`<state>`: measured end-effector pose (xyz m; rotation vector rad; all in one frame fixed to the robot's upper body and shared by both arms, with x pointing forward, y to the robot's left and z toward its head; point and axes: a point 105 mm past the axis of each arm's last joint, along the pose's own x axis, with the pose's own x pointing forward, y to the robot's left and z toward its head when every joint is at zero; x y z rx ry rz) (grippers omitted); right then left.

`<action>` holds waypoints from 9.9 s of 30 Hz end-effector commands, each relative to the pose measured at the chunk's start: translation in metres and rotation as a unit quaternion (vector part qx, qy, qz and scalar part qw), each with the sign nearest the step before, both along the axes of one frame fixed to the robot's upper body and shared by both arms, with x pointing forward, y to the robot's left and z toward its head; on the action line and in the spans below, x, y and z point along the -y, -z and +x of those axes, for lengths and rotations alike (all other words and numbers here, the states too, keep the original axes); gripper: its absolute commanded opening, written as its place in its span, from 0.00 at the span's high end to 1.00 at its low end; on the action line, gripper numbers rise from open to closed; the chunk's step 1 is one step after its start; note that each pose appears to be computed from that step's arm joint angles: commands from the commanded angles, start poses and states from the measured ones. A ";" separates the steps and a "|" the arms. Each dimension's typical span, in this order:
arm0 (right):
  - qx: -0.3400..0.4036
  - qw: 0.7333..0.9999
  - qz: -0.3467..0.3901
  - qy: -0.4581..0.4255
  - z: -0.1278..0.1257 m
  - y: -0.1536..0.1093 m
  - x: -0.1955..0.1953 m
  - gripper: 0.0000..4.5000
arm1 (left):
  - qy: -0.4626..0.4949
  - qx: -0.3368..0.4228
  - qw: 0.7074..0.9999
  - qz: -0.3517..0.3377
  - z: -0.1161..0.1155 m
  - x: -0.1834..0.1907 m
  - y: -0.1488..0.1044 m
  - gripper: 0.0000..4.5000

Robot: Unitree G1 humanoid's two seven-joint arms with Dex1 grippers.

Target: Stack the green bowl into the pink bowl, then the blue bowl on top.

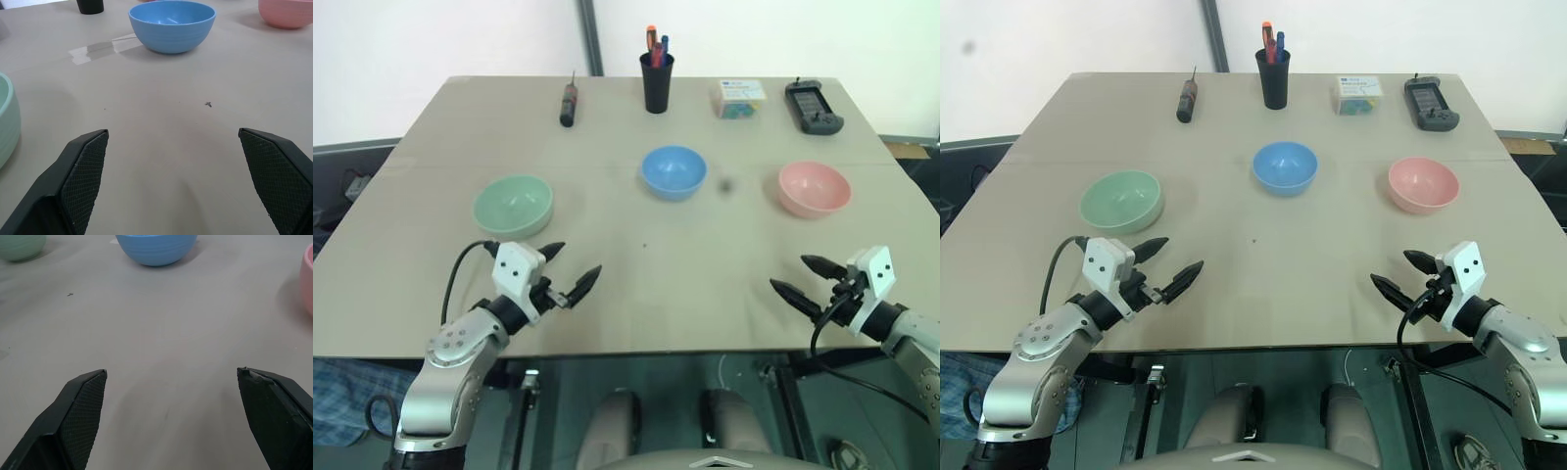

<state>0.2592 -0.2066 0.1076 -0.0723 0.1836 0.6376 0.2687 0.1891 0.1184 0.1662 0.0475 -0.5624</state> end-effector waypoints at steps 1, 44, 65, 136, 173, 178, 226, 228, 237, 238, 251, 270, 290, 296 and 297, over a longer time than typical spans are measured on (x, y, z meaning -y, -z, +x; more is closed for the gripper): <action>0.020 1.000 -0.004 -0.005 -0.001 -0.008 -0.002 0.01 | 0.003 0.033 0.999 0.000 -0.001 0.002 -0.016 0.00; 0.090 0.959 -0.263 0.054 0.084 -0.042 0.021 0.01 | 0.152 0.092 0.977 -0.118 -0.011 0.068 -0.061 0.00; -0.037 0.946 -0.316 0.067 0.149 -0.028 0.059 0.01 | 0.194 0.116 0.965 -0.134 -0.015 0.089 -0.076 0.00; 0.137 0.841 -0.386 -0.353 0.017 -0.067 -0.128 0.03 | 0.141 0.077 0.987 -0.026 -0.027 0.032 -0.044 0.00; 0.146 0.935 -0.075 -0.314 0.003 -0.149 -0.081 0.03 | -0.087 0.085 0.976 0.182 0.046 -0.056 -0.040 0.00; 0.147 0.936 -0.086 -0.307 0.003 -0.147 -0.079 0.03 | -0.120 0.058 0.967 0.217 0.052 -0.070 -0.028 0.00; 0.174 0.935 -0.109 -0.288 0.010 -0.149 -0.080 0.00 | 0.303 0.225 0.866 0.328 0.055 0.087 -0.097 0.98; 0.175 0.936 -0.110 -0.286 0.011 -0.149 -0.080 0.00 | 0.335 0.228 0.851 0.335 0.049 0.099 -0.094 0.98; 0.176 0.936 -0.109 -0.283 0.009 -0.149 -0.080 0.00 | 0.406 0.246 0.814 0.335 0.039 0.131 -0.092 0.98; 0.176 0.937 -0.110 -0.282 0.010 -0.149 -0.080 0.00 | 0.411 0.246 0.811 0.336 0.039 0.133 -0.091 0.98; 0.177 0.940 -0.109 -0.271 0.009 -0.148 -0.078 0.00 | 0.426 0.245 0.805 0.333 0.037 0.138 -0.088 0.98; 0.179 0.940 -0.111 -0.269 0.010 -0.148 -0.079 0.00 | 0.464 0.272 0.779 0.321 0.021 0.148 -0.074 0.98; 0.178 0.942 -0.111 -0.262 0.009 -0.147 -0.078 0.00 | 0.417 0.296 0.825 0.241 0.034 0.148 -0.092 0.01; 0.177 0.943 -0.116 -0.258 0.012 -0.145 -0.077 0.00 | 0.332 0.238 0.904 0.129 0.046 0.114 -0.103 0.01; 0.176 0.943 -0.118 -0.257 0.013 -0.145 -0.076 0.00 | 0.295 0.218 0.924 0.107 0.052 0.101 -0.103 0.01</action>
